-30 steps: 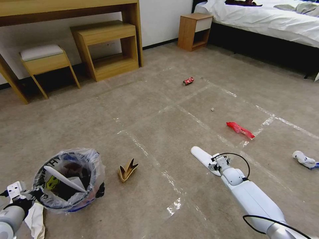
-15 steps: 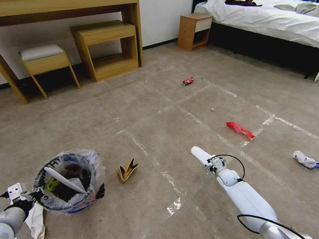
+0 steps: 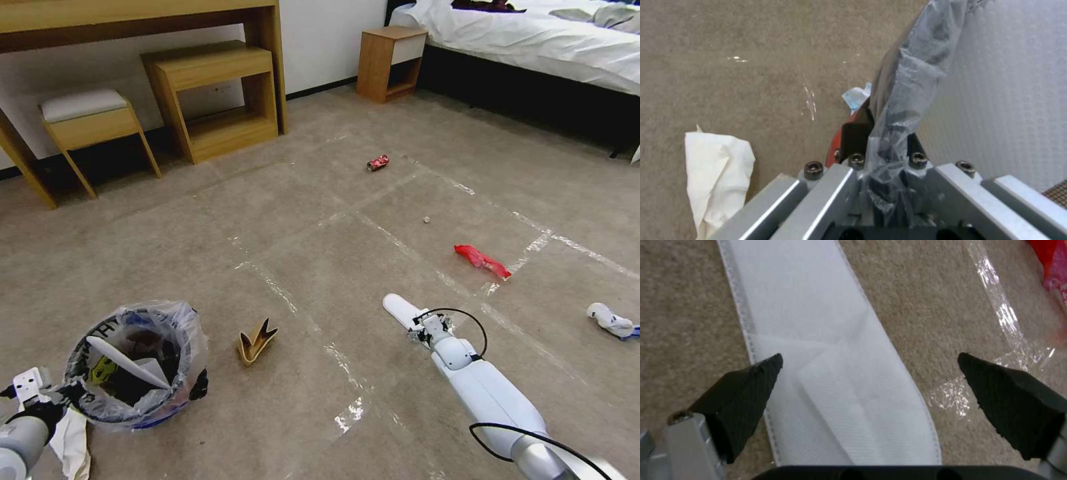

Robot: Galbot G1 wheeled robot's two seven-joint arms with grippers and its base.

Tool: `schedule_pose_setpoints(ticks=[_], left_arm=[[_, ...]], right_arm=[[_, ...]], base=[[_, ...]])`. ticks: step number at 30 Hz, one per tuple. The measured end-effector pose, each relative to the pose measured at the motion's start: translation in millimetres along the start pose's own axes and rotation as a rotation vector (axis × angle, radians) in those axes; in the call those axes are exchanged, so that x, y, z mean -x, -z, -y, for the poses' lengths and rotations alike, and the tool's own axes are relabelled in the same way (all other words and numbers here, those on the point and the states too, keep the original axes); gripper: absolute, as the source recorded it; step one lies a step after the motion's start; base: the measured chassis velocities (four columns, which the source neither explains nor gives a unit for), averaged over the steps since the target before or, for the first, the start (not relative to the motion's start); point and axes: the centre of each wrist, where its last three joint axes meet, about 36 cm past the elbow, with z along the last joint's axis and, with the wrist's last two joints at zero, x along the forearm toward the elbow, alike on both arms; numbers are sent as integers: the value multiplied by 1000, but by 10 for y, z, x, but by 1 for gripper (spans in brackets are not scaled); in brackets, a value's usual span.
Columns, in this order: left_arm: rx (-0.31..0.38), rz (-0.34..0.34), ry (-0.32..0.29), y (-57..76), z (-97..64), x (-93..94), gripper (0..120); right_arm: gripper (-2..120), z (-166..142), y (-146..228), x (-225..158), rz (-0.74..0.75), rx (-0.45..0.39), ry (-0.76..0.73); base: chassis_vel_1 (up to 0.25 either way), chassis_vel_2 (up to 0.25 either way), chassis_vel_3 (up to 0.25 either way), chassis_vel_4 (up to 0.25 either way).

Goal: Pick up the trash bin and place the garbage on the floor into it.

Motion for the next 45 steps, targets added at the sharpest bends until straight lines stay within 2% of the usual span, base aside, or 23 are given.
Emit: schedule_pose_setpoints(ticks=[20,23,28,30,32,35,36,38,40,43,45], left_arm=[[0,2,1,-46,-22,-8,1],[2,2,4,-65,-37,-2,1],[4,0,3,-91,-30,3,1],[4,-1,3,-106,-29,1,1],[5,0,3,-108,-30,-1,1],[7,-1,3,-115,-36,-12,1],[7,-1,3,-115,-36,-12,1],[9,0,4,-134,-40,-19,1],[9,-1,3,-144,-41,-21,1],[7,0,0,-172,-36,-24,1],[8,0,0,-175,-36,-25,1]], right_arm=[[99,-89,-24,115,-9,12,-5],[87,-72,-32,115,-5,13,-8],[76,-62,-49,115,-5,15,-12],[62,-61,-77,111,-5,15,-15],[59,-60,-88,109,-6,16,-16],[44,-50,-124,105,-6,13,-21],[44,-50,-124,105,-6,13,-21],[33,-41,-145,102,-7,12,-24],[30,-36,-152,101,-8,12,-25],[17,-31,-161,101,-6,9,-29],[15,-30,-164,101,-5,9,-30]], base=[[0,0,0,0],[0,0,0,0],[0,0,0,0],[0,0,0,0],[0,0,0,0],[0,0,0,0],[0,0,0,0],[0,0,0,0],[0,0,0,0],[0,0,0,0],[0,0,0,0]])
